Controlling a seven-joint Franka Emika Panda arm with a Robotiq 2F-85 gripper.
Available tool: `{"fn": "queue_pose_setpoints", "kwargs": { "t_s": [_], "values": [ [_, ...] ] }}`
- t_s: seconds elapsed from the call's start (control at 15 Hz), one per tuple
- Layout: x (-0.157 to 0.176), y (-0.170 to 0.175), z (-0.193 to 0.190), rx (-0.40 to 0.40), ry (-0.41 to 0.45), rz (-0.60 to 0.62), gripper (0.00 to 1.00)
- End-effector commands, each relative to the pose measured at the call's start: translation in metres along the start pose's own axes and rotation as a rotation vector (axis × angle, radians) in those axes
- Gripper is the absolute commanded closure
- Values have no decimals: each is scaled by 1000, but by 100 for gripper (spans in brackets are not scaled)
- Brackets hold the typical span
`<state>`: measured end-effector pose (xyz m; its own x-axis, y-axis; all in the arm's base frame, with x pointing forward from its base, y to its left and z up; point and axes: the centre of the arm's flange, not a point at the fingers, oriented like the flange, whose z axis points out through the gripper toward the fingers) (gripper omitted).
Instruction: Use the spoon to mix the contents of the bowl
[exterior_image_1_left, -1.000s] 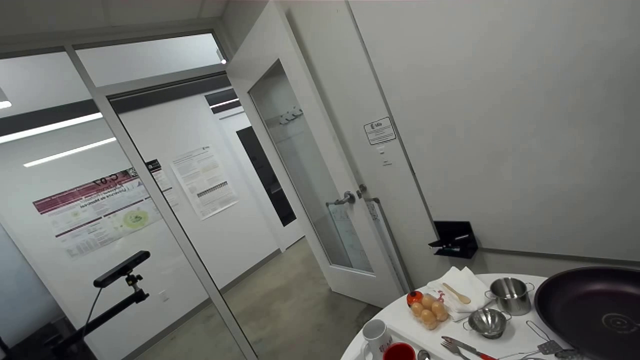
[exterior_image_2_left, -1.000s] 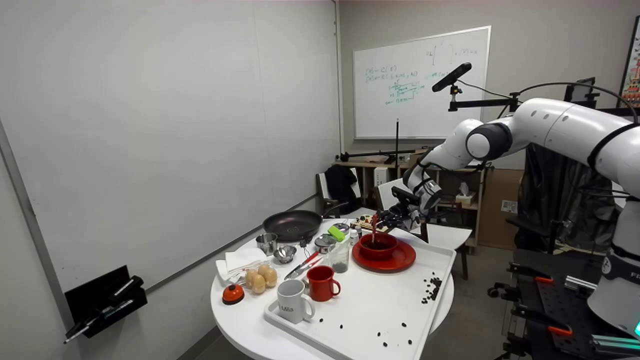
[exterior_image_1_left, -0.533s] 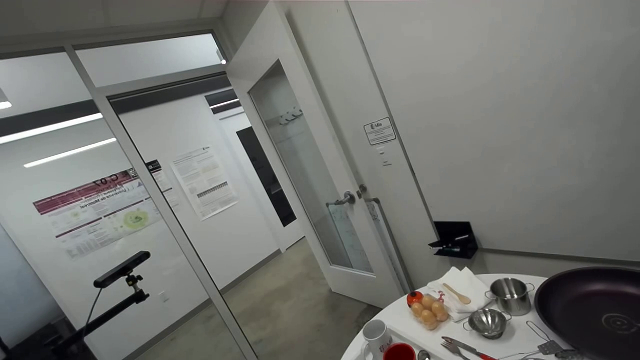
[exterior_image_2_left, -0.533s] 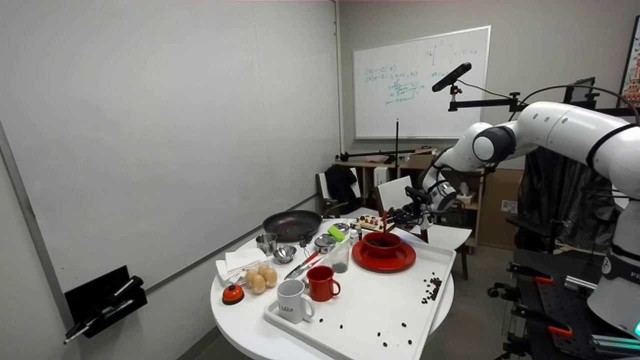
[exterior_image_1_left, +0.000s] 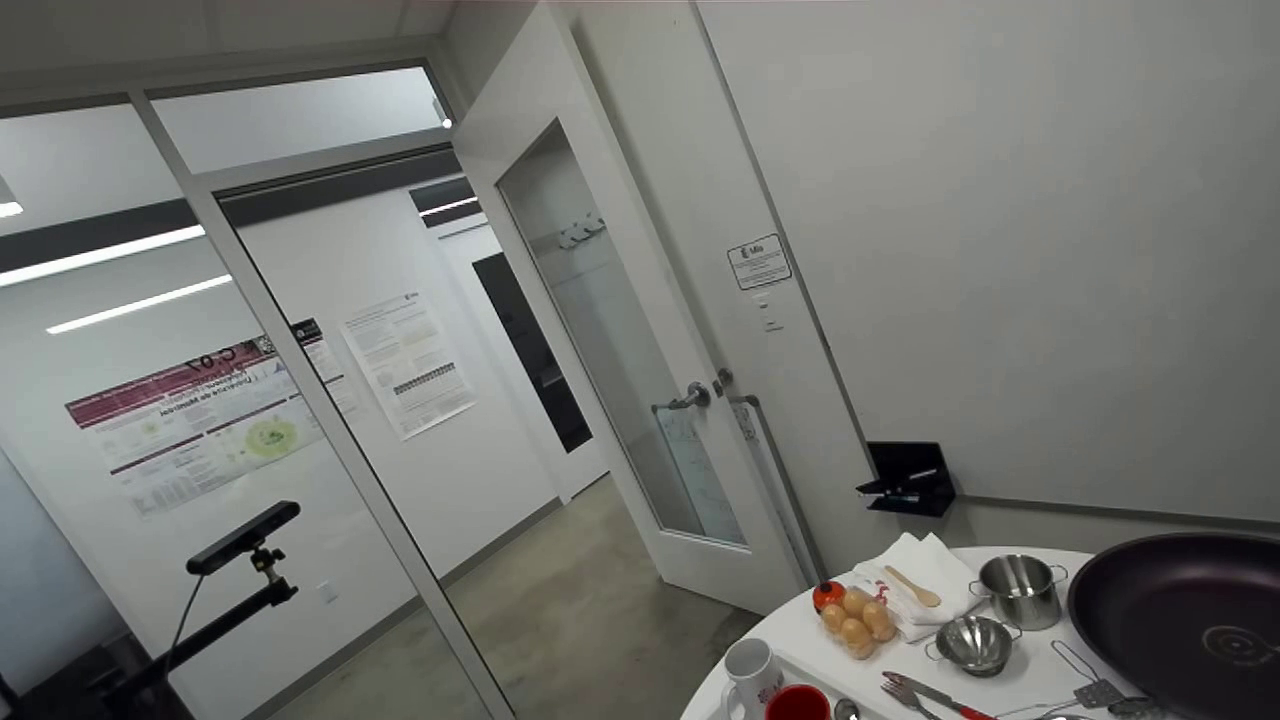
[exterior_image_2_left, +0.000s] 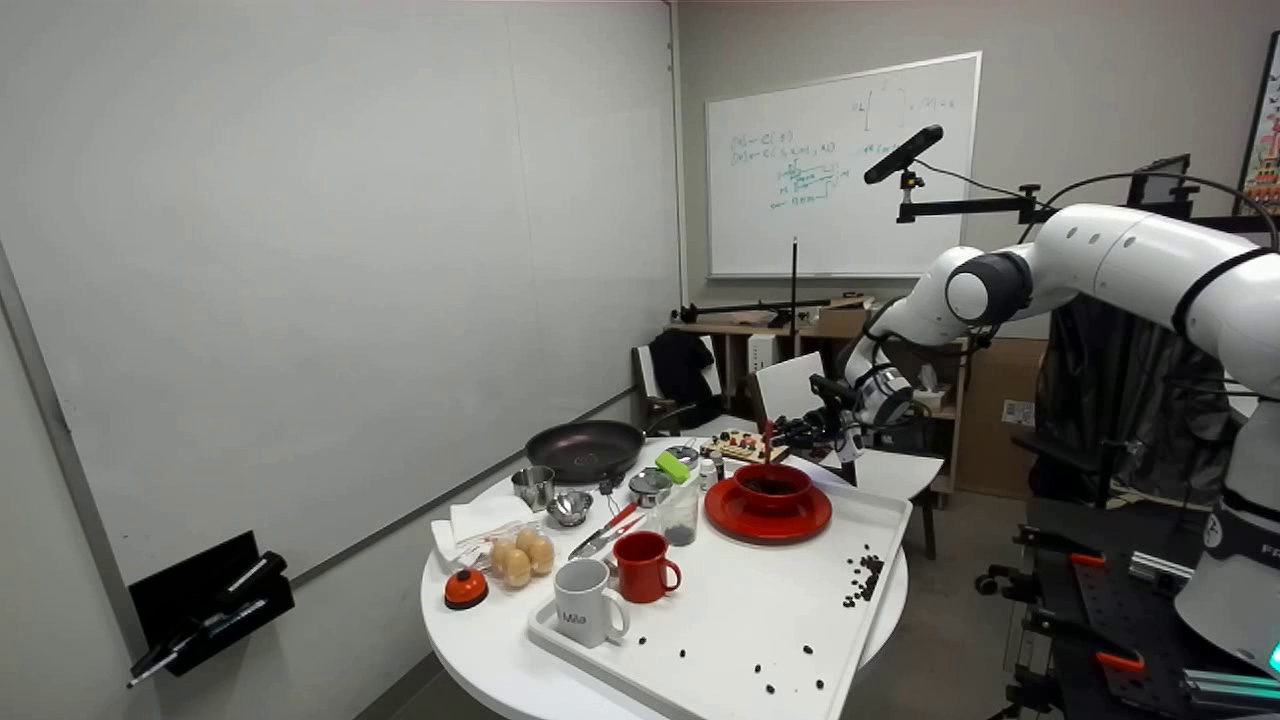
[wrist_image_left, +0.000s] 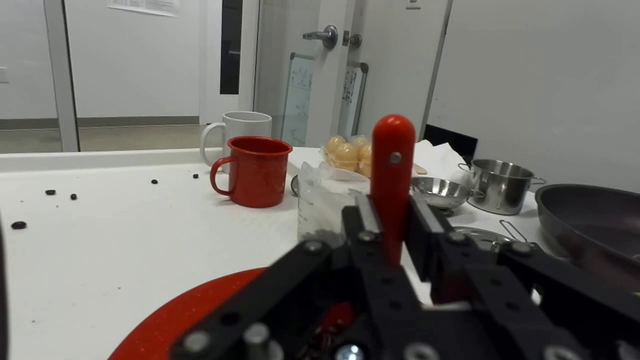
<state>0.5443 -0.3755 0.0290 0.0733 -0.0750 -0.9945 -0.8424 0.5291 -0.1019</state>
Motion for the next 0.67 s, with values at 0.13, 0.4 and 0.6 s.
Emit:
{"fn": "queue_pose_setpoints", "kwargs": {
  "t_s": [0.13, 0.4, 0.6],
  "values": [
    [-9, -1, 48, -93, -20, -16, 93],
    [-10, -12, 56, -99, -14, -20, 93],
    [-5, -23, 48, -74, -2, -14, 93]
  ]
}}
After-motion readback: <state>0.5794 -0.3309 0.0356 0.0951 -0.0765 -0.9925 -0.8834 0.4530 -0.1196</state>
